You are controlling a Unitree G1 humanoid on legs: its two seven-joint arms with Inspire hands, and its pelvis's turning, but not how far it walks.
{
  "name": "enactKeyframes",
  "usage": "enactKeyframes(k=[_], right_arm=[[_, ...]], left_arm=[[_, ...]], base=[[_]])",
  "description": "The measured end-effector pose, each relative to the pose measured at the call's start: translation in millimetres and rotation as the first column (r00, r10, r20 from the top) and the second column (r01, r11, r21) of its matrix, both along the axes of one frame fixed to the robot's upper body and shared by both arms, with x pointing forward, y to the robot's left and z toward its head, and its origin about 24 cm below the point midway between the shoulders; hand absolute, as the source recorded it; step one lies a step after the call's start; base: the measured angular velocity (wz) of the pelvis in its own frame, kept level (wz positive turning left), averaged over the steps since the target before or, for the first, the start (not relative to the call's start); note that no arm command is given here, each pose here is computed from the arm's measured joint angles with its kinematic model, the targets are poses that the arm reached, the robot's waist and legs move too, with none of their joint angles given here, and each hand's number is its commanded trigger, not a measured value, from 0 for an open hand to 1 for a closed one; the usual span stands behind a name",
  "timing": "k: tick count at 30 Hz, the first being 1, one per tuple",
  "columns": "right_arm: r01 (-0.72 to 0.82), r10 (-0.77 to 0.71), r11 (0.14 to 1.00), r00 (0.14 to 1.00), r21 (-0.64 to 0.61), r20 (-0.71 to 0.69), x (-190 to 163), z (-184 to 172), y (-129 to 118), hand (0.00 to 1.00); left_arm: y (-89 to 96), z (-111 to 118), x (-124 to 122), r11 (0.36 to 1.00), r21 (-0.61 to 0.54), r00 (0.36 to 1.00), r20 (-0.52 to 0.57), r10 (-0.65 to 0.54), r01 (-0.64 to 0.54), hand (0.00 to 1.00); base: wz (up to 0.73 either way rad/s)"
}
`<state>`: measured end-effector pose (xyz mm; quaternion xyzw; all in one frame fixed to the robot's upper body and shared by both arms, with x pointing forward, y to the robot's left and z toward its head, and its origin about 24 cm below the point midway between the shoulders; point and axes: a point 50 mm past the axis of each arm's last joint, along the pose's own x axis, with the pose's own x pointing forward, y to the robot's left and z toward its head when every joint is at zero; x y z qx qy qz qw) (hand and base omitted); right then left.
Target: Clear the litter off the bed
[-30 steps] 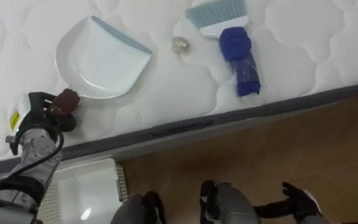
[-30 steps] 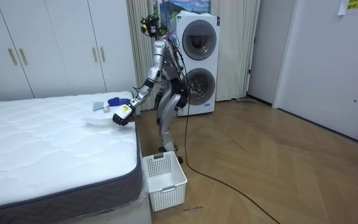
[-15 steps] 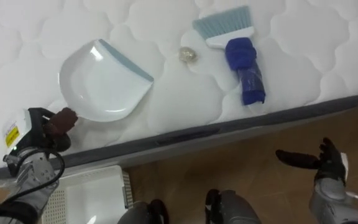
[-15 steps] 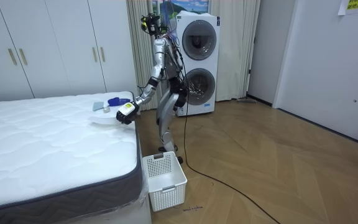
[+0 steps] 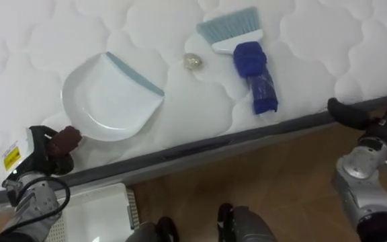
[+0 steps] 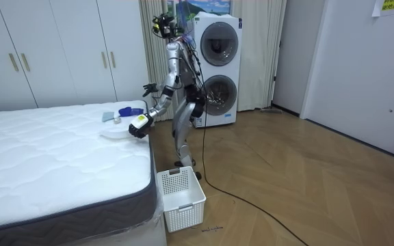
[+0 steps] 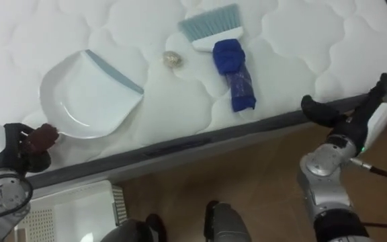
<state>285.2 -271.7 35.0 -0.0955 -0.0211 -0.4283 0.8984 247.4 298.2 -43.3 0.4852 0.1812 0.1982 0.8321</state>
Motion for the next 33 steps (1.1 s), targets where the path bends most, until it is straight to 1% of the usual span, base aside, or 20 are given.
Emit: enactKeyframes(k=[3,6,10,14,18,20,27,33], right_arm=[[-0.015,0.016,0.999,0.999,-0.029,0.047,10.0,12.5,6.6,0.00],[-0.066,0.071,0.996,0.994,-0.060,0.079,18.8,21.0,17.6,0.00],[-0.124,0.130,0.989,0.989,-0.077,0.073,25.8,23.5,27.4,0.00],[-0.195,0.201,0.977,0.977,-0.090,0.071,33.2,28.8,34.7,0.00],[-0.289,0.291,0.953,0.957,-0.093,0.012,35.4,20.3,44.5,0.00],[-0.314,0.315,0.946,0.949,-0.077,-0.003,36.0,17.5,46.6,0.00],[-0.396,0.397,0.918,0.917,0.042,-0.036,44.2,10.2,54.0,0.00],[-0.463,0.469,0.883,0.879,0.077,-0.089,45.7,2.1,59.3,0.00]], left_arm=[[1.0,2.0,1.8,1.000,0.019,1.000,-0.008,-0.021,0.021,1.00],[-2.8,5.4,8.5,0.998,0.033,0.998,-0.009,-0.062,0.062,1.00],[-5.4,9.7,17.8,0.995,0.029,0.995,-0.025,-0.093,0.094,1.00],[-10.1,18.7,30.9,0.991,0.014,0.991,-0.015,-0.130,0.130,1.00],[-13.8,22.5,37.0,0.987,0.013,0.987,-0.020,-0.162,0.162,1.00],[-15.9,23.7,39.4,0.984,0.017,0.984,-0.022,-0.176,0.177,1.00],[-19.1,27.7,45.4,0.979,0.018,0.979,-0.028,-0.203,0.204,1.00],[-23.0,31.9,49.8,0.975,0.018,0.975,-0.009,-0.221,0.221,1.00]], base=[[-0.02],[-0.02],[0.03],[0.01],[0.05],[0.00],[0.03],[0.04]])
